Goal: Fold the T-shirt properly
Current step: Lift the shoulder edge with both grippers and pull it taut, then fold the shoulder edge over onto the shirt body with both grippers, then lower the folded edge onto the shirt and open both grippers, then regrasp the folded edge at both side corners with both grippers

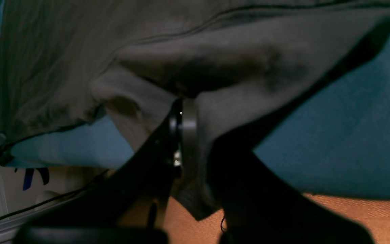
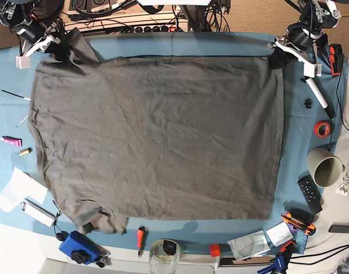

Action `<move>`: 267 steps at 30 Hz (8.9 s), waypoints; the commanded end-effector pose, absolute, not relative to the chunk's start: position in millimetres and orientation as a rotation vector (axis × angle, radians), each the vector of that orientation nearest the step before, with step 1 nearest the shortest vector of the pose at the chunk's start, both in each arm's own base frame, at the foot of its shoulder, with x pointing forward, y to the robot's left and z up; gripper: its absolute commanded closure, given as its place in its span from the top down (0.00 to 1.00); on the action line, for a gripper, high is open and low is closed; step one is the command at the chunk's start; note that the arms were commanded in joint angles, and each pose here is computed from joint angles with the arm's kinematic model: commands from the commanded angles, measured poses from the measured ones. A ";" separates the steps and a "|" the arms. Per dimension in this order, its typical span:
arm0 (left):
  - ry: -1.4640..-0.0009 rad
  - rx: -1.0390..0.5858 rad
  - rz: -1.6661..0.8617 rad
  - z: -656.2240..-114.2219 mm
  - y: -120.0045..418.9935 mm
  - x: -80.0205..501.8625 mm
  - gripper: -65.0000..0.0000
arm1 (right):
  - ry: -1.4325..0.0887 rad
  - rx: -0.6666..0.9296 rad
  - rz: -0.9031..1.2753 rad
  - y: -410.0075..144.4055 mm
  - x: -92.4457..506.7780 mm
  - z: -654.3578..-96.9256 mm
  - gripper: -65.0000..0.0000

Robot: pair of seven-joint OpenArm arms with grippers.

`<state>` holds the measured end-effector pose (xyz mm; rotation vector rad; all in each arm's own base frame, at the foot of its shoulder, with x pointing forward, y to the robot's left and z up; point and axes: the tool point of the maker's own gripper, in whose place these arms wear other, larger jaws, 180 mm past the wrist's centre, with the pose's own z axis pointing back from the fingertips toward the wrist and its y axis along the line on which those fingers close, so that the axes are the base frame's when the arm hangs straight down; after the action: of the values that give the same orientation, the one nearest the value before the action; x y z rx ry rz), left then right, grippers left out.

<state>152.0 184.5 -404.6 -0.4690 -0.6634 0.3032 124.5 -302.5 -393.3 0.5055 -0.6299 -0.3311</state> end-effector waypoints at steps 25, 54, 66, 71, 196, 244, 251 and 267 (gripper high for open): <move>-0.519 -0.534 0.345 -396.7 200.8 99.7 0.00 | -0.574 0.510 -0.403 -333.6 62.5 -361.7 0.00; -0.652 -0.472 0.358 -369.7 239.9 118.2 0.00 | -0.744 0.375 -0.292 -346.2 99.2 -316.5 0.00; -0.685 -0.425 0.349 -368.1 248.9 137.7 0.00 | -0.747 0.367 -0.240 -336.2 128.5 -328.5 0.00; -0.682 -0.420 0.286 -368.0 244.0 151.5 0.00 | -0.757 0.354 -0.208 -332.0 147.4 -332.1 0.00; -0.874 -0.184 -0.125 -345.2 207.5 310.3 0.22 | -0.871 -0.045 -0.147 -360.1 333.1 -327.7 0.25; -0.656 -0.460 0.047 -382.6 199.1 246.2 0.45 | -0.926 0.217 -0.326 -374.2 306.0 -301.5 0.25; -0.647 -0.445 0.046 -384.8 201.2 245.1 0.45 | -0.896 0.142 -0.319 -402.2 292.6 -289.1 0.24; -0.625 -0.447 0.043 -386.8 200.4 241.8 0.45 | -0.796 0.052 -0.421 -436.1 227.6 -314.2 0.26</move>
<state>239.2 197.1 -391.9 -0.4567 -0.6158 0.0555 219.3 -426.6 -333.9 0.0794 -0.7376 -0.4443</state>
